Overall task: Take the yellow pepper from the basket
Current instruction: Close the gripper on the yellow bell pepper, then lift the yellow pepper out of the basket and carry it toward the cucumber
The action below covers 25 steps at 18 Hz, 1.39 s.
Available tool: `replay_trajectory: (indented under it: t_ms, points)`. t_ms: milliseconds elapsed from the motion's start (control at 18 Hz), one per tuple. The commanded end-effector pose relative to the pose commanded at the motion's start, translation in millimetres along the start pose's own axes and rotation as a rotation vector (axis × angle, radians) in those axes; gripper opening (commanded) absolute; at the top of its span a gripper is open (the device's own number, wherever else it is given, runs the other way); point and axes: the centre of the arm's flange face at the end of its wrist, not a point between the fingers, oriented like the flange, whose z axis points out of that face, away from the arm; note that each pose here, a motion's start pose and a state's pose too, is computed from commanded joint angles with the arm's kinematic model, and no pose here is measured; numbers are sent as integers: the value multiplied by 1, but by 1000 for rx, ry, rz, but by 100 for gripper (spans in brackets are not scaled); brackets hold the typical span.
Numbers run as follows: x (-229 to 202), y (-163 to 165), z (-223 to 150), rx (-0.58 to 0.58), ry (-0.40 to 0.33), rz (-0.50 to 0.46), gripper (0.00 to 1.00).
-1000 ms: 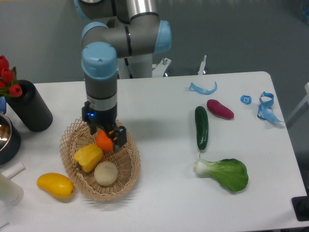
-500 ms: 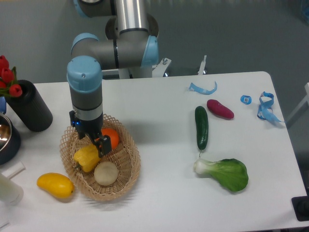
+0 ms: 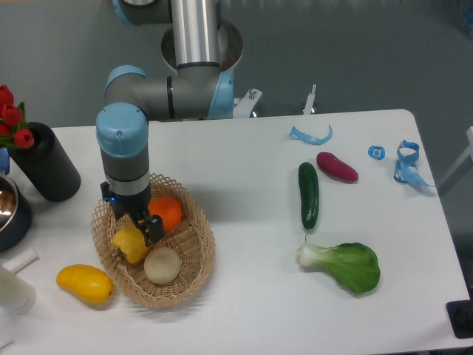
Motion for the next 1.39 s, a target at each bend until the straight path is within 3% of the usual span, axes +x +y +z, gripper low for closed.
replay_trajectory:
  t_ms: [611, 667, 889, 1000, 1167, 1389]
  points:
    - [-1, -3, 16, -15, 16, 7, 100]
    - [-2, -3, 15, -13, 14, 7, 93]
    - [-2, -4, 14, -12, 13, 7, 51]
    - [-3, -4, 13, -11, 11, 9, 40]
    - [-3, -4, 13, -11, 12, 12, 33]
    - [-9, -4, 2, 3, -4, 5, 33]
